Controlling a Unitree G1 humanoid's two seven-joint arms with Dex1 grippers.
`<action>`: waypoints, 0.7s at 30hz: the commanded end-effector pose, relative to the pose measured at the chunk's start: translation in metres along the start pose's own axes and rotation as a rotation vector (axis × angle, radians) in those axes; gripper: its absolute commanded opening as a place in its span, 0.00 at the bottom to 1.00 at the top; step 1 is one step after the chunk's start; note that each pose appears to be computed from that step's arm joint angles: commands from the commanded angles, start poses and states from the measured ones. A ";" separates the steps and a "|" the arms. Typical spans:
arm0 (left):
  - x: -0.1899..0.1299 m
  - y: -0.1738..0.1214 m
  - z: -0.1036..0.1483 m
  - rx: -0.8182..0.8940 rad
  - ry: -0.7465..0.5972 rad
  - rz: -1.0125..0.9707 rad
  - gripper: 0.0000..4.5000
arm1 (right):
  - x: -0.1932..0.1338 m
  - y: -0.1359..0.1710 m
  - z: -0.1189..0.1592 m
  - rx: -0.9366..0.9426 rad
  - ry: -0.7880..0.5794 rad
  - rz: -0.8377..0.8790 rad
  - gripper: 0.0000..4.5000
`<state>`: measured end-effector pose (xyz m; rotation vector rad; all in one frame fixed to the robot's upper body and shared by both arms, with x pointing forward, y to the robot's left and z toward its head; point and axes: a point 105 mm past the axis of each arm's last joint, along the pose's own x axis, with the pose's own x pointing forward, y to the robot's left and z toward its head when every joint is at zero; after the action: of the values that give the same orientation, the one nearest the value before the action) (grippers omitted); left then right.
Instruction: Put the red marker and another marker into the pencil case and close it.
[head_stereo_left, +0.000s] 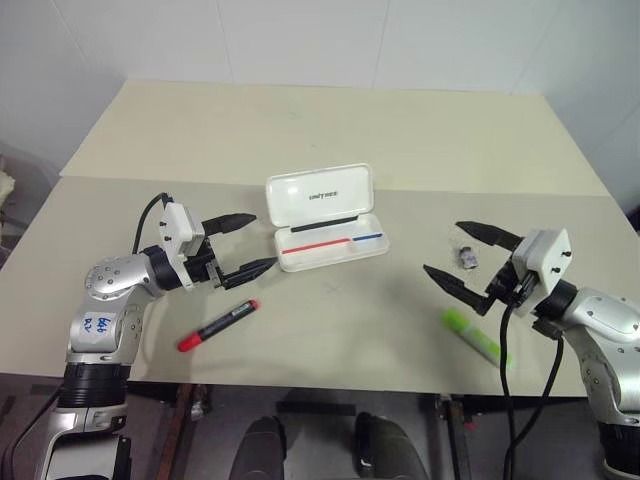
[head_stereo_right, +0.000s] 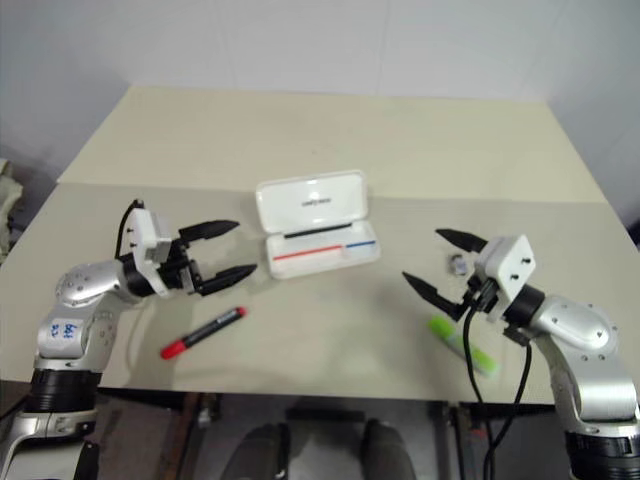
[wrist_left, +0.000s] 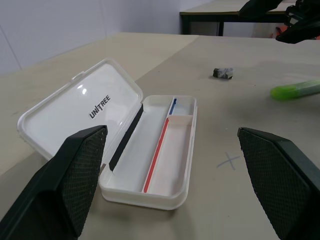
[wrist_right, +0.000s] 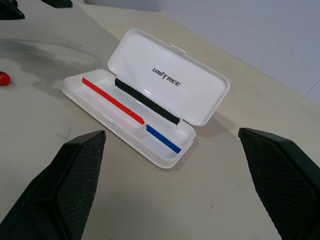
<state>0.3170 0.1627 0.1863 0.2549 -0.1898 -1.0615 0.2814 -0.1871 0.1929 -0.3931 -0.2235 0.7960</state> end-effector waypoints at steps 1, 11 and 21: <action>0.002 -0.004 0.009 0.034 -0.016 -0.037 1.00 | -0.003 0.003 0.012 -0.023 -0.033 0.013 1.00; 0.001 -0.011 0.007 0.032 0.011 -0.085 1.00 | -0.001 0.016 0.001 0.026 -0.052 0.116 1.00; -0.008 -0.011 0.008 0.026 0.043 -0.087 0.55 | 0.010 0.030 0.002 0.038 -0.091 0.213 1.00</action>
<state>0.3033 0.1631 0.1794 0.2965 -0.1220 -1.1503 0.2714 -0.1641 0.1737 -0.3451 -0.2046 1.0149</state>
